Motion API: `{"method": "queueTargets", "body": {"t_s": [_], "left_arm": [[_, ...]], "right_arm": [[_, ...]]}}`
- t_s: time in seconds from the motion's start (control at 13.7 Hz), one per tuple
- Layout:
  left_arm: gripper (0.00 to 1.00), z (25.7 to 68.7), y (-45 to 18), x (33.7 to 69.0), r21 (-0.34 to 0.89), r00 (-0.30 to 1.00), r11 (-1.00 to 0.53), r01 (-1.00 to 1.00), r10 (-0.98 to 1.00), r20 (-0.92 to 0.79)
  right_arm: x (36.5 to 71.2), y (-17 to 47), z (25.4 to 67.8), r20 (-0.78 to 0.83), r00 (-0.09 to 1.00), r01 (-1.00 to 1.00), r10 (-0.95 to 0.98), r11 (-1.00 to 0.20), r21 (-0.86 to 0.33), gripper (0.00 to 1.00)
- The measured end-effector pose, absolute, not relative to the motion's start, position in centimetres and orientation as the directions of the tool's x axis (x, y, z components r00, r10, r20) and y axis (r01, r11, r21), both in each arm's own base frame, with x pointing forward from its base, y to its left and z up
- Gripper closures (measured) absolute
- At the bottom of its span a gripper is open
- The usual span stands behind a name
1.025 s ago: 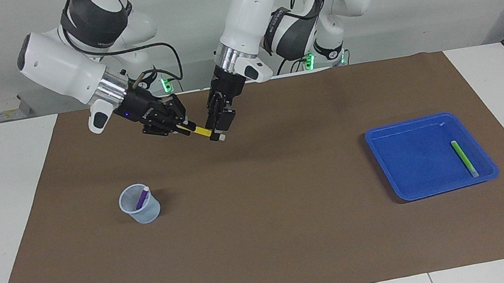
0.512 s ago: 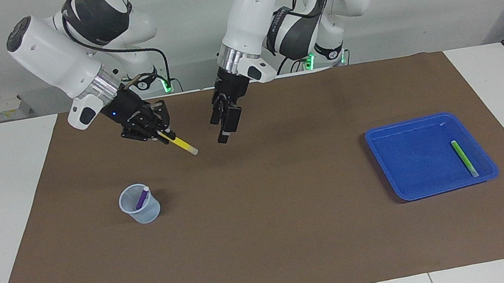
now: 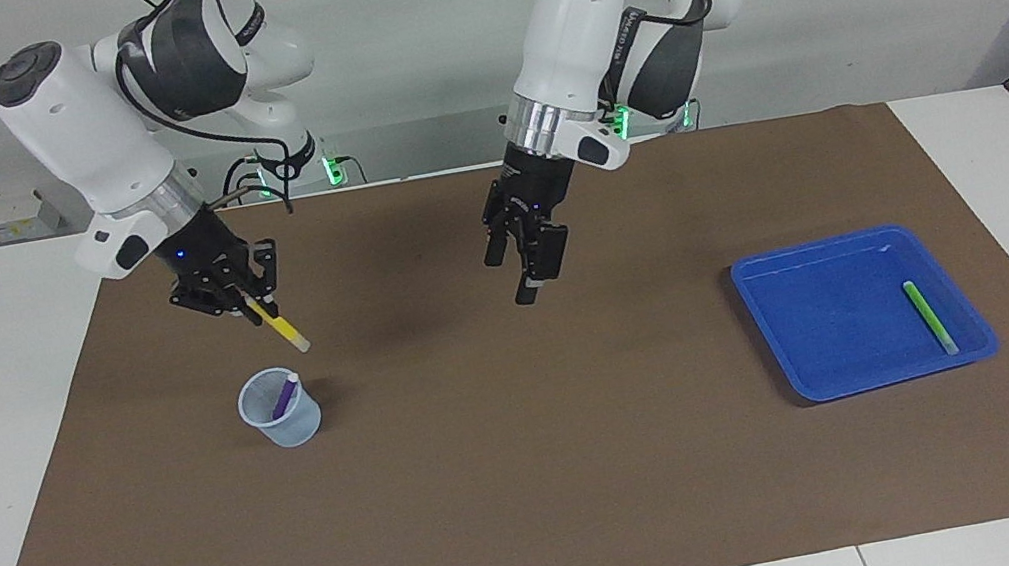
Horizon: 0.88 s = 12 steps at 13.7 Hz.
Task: Transfer and insert pens with both arms
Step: 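Open the left gripper and move the yellow pen to the cup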
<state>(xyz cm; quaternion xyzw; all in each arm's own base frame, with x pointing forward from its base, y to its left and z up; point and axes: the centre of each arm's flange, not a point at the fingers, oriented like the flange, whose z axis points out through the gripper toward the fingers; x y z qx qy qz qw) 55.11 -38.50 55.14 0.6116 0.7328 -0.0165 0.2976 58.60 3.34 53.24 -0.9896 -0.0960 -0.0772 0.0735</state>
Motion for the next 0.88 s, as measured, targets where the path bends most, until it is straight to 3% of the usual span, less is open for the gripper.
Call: {"method": "queueTargets", "body": {"t_s": [0.22, 0.59, 0.88], "left_arm": [[0.00, 55.2, -34.0, 58.0, 0.347, -0.140, 0.320, 0.882, 0.879, -0.456], [0.00, 55.0, -28.2, 61.0, 0.355, -0.207, 0.383, 0.853, 0.873, -0.443], [0.00, 53.3, -24.1, 61.9, 0.351, -0.061, 0.159, 0.923, 0.959, -0.275]], "right_arm": [[60.3, 1.8, 51.0, 0.181, 0.950, 0.266, 0.256, -0.963, -0.034, 0.81], [62.2, 1.4, 46.8, 0.171, 0.946, 0.282, 0.274, -0.959, -0.024, 0.81], [62.3, 1.4, 46.0, 0.158, 0.949, 0.281, 0.274, -0.959, -0.027, 0.81]]}}
